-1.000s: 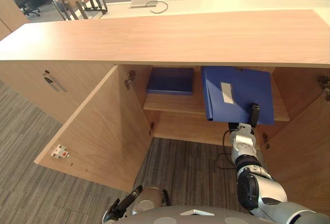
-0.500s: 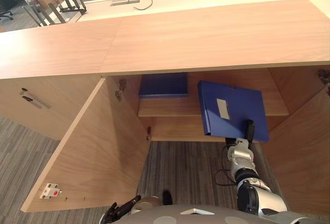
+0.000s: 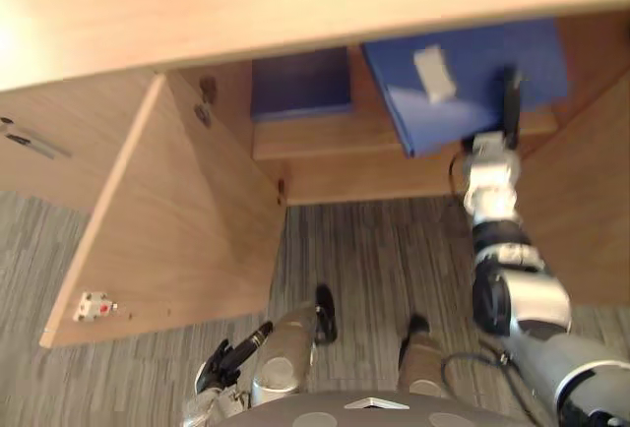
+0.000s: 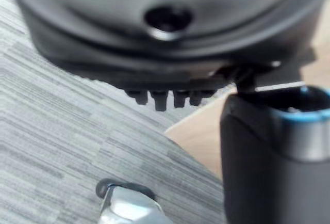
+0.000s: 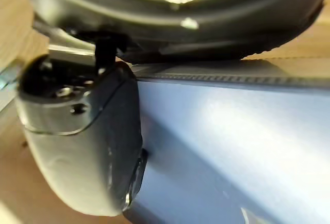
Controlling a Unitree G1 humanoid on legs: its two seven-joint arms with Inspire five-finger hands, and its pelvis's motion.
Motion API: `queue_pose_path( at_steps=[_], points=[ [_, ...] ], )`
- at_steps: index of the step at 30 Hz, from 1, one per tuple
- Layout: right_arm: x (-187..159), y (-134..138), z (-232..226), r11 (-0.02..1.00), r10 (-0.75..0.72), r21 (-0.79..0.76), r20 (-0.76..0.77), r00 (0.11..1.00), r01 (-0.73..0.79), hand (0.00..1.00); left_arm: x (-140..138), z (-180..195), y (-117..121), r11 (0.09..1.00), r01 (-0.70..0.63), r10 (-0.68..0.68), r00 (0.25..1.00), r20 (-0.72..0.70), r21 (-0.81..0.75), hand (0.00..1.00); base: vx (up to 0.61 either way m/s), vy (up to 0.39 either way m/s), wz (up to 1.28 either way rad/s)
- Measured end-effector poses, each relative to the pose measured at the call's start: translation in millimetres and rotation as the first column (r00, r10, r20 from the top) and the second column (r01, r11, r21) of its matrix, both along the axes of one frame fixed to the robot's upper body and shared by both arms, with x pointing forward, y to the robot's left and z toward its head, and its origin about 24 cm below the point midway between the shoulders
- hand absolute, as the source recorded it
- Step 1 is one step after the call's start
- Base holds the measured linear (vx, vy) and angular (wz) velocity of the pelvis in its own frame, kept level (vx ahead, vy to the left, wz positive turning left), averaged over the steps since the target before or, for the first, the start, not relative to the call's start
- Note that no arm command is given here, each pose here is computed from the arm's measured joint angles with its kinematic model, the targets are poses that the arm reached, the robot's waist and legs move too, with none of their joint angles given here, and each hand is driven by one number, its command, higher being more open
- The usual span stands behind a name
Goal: Walk over to the cabinet, pick up the folder, carry it to the office cabinet, place the folder inside the office cabinet, then close the office cabinet door
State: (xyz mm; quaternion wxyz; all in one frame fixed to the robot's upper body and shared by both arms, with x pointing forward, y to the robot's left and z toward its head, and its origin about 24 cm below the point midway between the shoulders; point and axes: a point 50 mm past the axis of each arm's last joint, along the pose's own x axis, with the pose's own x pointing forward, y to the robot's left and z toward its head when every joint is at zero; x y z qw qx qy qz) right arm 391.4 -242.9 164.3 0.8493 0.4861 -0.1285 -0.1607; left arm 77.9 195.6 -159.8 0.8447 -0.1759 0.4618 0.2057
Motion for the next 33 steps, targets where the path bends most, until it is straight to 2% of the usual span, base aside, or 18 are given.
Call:
queue_pose_path(
  at_steps=[5,9,14,23,26,30,33],
  points=[
    [5.5,-1.6,31.0,0.999,0.006,-0.047,0.044,0.999,-0.004,0.0,6.1,2.4,-2.4,1.0,-0.009,0.01,0.999,0.035,-0.013,1.0,-0.12,-0.019,-0.13],
    [8.1,-4.4,98.0,0.997,-0.006,-0.076,0.183,0.983,0.021,0.0,16.4,6.3,-10.0,0.999,-0.027,0.031,0.996,0.09,-0.038,1.0,0.0,-0.013,-0.04],
    [1.6,-7.9,158.1,0.988,-0.009,-0.141,0.298,0.955,0.054,0.0,31.0,13.3,-14.2,0.999,-0.011,0.017,0.988,0.156,-0.04,1.0,0.06,-0.041,0.09],
    [-11.4,-20.8,215.2,0.977,-0.029,-0.187,0.354,0.935,0.101,0.0,42.3,21.0,-20.2,0.995,0.099,-0.095,0.975,0.2,-0.011,1.0,0.0,-0.033,0.15],
    [-20.1,-15.0,246.1,0.955,-0.028,-0.261,0.385,0.923,0.138,0.0,42.5,23.3,-22.7,0.993,0.117,-0.111,0.97,0.214,-0.017,1.0,-0.02,-0.004,0.12],
    [-29.9,-20.0,266.6,0.919,-0.068,-0.335,0.381,0.922,0.207,0.0,43.8,28.4,-26.9,0.987,0.159,-0.152,0.958,0.242,-0.013,1.0,0.0,-0.014,0.12],
    [-34.3,-12.7,280.0,0.903,-0.067,-0.368,0.391,0.918,0.223,0.0,41.4,32.9,-29.2,0.98,0.198,-0.189,0.947,0.261,-0.005,1.0,-0.04,-0.016,0.15]
  ],
)
